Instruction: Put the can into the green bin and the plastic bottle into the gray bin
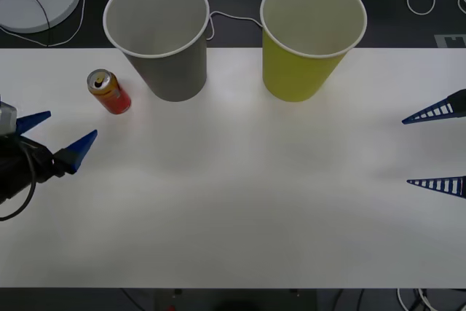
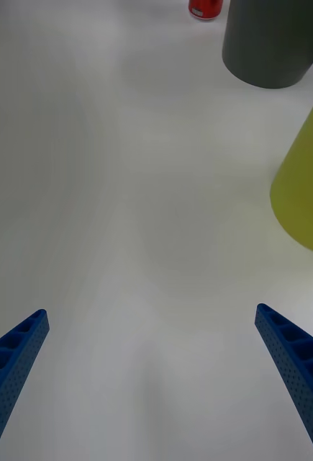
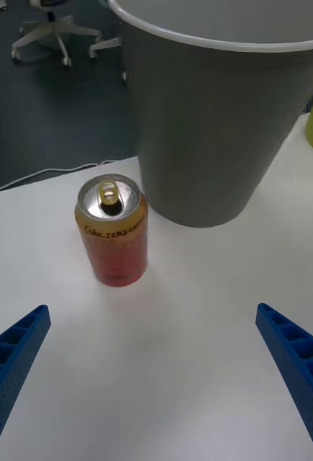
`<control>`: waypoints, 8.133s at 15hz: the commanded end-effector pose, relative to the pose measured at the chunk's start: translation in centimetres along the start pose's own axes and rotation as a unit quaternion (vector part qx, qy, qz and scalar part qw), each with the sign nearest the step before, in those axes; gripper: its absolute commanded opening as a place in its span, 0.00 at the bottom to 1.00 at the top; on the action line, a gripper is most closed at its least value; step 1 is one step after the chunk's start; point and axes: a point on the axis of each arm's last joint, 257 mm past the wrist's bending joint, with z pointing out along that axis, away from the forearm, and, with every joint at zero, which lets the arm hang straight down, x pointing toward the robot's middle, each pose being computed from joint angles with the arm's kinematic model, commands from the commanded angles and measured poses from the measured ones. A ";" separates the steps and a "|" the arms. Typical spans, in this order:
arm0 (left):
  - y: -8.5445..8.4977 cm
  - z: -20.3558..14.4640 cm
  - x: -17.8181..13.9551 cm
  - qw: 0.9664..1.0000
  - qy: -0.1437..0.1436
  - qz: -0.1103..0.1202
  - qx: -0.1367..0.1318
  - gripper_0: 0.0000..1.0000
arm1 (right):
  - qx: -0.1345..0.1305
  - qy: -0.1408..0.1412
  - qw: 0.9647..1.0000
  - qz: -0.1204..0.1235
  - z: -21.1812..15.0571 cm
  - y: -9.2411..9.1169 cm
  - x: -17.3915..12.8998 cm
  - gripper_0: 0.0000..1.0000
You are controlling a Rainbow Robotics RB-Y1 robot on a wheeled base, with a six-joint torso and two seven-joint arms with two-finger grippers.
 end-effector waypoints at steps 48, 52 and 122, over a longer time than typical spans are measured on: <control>3.5 17.6 3.3 0.984 -0.122 -0.014 -0.125 1.00 | 0.000 0.000 1.000 0.000 0.0 0.0 0.0 1.00; 3.3 18.5 3.0 0.986 -0.115 -0.014 -0.123 1.00 | 0.000 0.000 1.000 0.000 0.0 0.0 0.0 1.00; -14.3 2.3 -23.5 0.916 0.200 0.267 0.225 0.00 | 0.000 0.000 1.000 0.000 0.0 0.0 0.0 1.00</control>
